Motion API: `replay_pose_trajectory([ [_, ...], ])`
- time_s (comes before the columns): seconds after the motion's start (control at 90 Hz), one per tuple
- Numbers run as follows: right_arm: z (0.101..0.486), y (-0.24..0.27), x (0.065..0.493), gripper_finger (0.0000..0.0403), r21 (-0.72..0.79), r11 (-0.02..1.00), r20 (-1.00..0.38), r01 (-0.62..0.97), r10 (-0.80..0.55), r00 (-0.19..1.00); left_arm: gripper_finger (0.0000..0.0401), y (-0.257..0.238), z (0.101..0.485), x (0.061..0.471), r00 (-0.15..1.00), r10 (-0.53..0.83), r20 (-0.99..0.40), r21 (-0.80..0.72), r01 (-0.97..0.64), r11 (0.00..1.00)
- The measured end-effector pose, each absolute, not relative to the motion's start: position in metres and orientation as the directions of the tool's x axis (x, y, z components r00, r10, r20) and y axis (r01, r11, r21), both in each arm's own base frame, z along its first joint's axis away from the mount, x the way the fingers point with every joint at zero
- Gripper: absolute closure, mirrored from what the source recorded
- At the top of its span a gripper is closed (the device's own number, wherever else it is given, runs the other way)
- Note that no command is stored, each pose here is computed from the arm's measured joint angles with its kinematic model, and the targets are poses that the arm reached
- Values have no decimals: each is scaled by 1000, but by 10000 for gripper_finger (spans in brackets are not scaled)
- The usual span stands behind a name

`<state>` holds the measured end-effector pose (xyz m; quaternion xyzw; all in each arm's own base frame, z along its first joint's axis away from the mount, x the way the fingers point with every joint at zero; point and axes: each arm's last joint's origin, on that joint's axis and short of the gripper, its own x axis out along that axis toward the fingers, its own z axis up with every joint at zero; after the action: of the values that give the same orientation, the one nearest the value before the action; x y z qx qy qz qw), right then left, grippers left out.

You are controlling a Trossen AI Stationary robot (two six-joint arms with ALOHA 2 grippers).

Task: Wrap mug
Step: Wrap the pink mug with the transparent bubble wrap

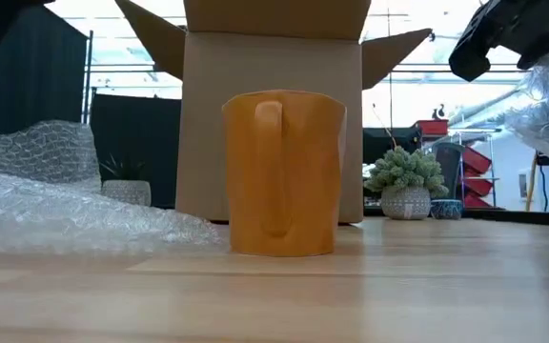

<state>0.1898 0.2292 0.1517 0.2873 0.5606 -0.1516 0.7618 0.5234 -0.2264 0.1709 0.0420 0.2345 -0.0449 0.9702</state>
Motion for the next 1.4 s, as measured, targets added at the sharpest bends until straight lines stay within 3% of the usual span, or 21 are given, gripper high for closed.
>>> replay_pose_trajectory([
  [0.1, 153, 229, 191, 340, 270, 793, -938, 547, 89, 335, 247, -225, 171, 524, 890, -51, -453, 63, 89, 994],
  [0.156, 153, 228, 190, 369, 260, 799, -941, 543, 83, 329, 247, -224, 171, 525, 889, -47, -455, 59, 82, 995],
  [0.389, 153, 229, 190, 350, 266, 788, -940, 555, 82, 332, 247, -224, 171, 524, 889, -49, -455, 68, 90, 994],
  [0.667, 152, 229, 190, 195, 271, 786, -935, 556, 77, 347, 247, -226, 170, 523, 884, -64, -463, 64, 106, 992],
  [0.767, 151, 228, 190, 163, 263, 791, -936, 553, 69, 346, 247, -227, 170, 523, 883, -66, -464, 64, 108, 992],
  [0.867, 152, 229, 190, 192, 266, 791, -936, 550, 75, 345, 247, -227, 170, 523, 884, -67, -462, 63, 107, 992],
  [1.0, 153, 230, 192, 338, 281, 792, -932, 542, 90, 352, 247, -225, 171, 524, 888, -57, -456, 60, 95, 994],
  [1.056, 153, 229, 191, 371, 273, 797, -934, 539, 86, 346, 247, -224, 171, 525, 892, -50, -449, 52, 82, 995],
  [1.189, 153, 229, 191, 349, 273, 794, -931, 543, 76, 357, 247, -225, 171, 524, 891, -53, -451, 66, 92, 994],
  [1.4, 157, 228, 191, 232, 288, 794, -928, 535, 93, 361, 247, -226, 170, 523, 884, -63, -463, 68, 106, 992],
])
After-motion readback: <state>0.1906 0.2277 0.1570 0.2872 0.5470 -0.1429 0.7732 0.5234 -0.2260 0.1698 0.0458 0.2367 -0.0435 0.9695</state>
